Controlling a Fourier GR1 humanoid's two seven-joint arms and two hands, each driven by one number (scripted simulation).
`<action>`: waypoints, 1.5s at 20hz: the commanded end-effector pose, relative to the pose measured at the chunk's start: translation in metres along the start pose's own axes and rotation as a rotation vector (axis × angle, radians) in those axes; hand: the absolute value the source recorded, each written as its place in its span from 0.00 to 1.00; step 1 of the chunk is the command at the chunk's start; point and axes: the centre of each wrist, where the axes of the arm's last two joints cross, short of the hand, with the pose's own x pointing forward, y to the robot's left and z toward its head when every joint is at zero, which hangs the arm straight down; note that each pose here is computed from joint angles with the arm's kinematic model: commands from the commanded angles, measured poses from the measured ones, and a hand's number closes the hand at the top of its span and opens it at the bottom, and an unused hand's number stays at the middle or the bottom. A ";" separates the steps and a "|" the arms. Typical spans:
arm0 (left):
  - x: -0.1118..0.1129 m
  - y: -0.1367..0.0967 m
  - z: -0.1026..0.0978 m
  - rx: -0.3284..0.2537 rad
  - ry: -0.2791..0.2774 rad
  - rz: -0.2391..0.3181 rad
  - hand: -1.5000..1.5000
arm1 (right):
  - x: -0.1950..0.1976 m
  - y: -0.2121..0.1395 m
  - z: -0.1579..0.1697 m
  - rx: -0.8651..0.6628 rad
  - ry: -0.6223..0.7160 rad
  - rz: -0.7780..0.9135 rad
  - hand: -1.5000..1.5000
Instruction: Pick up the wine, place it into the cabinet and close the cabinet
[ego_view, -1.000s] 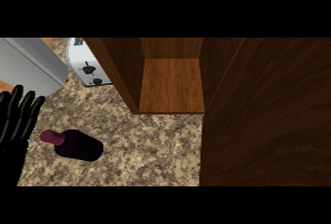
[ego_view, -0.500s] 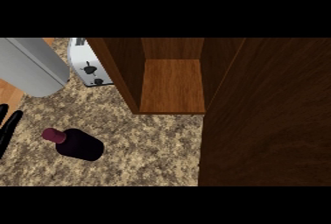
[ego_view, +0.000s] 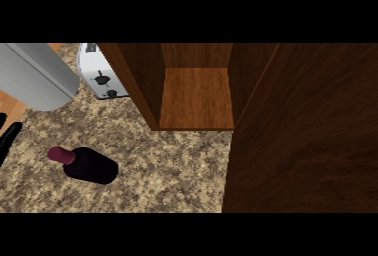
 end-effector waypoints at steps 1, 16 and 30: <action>0.030 -0.022 0.019 -0.030 -0.024 0.001 0.00 | 0.035 0.004 0.017 0.002 -0.042 -0.023 0.00; 0.000 -0.011 -0.018 0.052 -0.001 -0.008 0.00 | 0.052 0.004 0.020 0.010 -0.040 -0.004 0.00; -0.047 0.014 -0.018 0.127 0.073 -0.074 0.00 | 0.077 0.004 0.008 0.011 -0.036 0.006 0.00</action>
